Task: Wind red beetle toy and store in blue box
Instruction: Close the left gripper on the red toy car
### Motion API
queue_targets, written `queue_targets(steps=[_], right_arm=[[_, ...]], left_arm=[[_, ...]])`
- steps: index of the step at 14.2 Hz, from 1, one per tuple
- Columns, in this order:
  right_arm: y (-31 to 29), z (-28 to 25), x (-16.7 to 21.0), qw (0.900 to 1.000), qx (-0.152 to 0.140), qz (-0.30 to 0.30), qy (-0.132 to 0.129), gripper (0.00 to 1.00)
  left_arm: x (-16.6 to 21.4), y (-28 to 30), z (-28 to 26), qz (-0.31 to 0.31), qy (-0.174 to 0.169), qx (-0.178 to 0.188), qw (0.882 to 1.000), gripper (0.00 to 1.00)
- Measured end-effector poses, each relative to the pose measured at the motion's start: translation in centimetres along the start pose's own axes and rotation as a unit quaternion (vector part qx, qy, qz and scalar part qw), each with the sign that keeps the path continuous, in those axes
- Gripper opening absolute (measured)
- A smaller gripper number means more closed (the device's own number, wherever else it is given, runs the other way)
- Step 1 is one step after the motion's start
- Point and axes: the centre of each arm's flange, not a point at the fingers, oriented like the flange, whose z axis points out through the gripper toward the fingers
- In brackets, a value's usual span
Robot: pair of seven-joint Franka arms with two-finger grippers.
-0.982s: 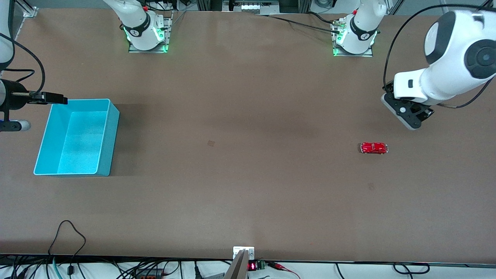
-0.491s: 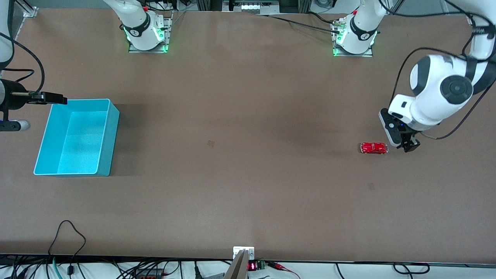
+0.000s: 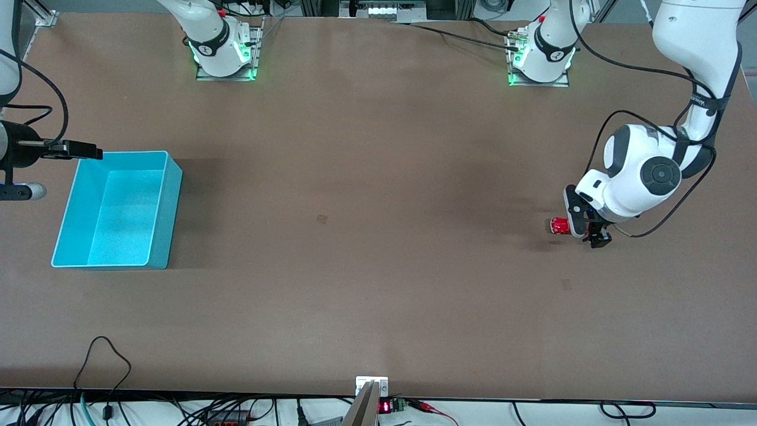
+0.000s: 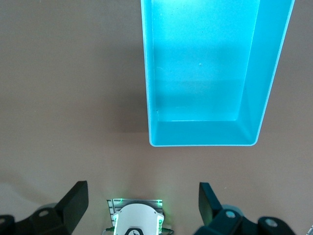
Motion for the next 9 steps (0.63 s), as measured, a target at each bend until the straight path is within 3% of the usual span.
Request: queue_targets(steps=[3, 9], right_arm=[[0.0, 0.0, 0.0, 1.000, 0.000, 0.000, 0.000, 1.00], [0.0, 0.0, 0.0, 1.000, 0.000, 0.000, 0.000, 1.00]], left_arm=[[0.1, 0.1, 1.0, 0.017, 0.001, -0.006, 1.000, 0.97], [0.4, 0.2, 1.7, 0.030, 0.002, -0.012, 0.999, 0.37]])
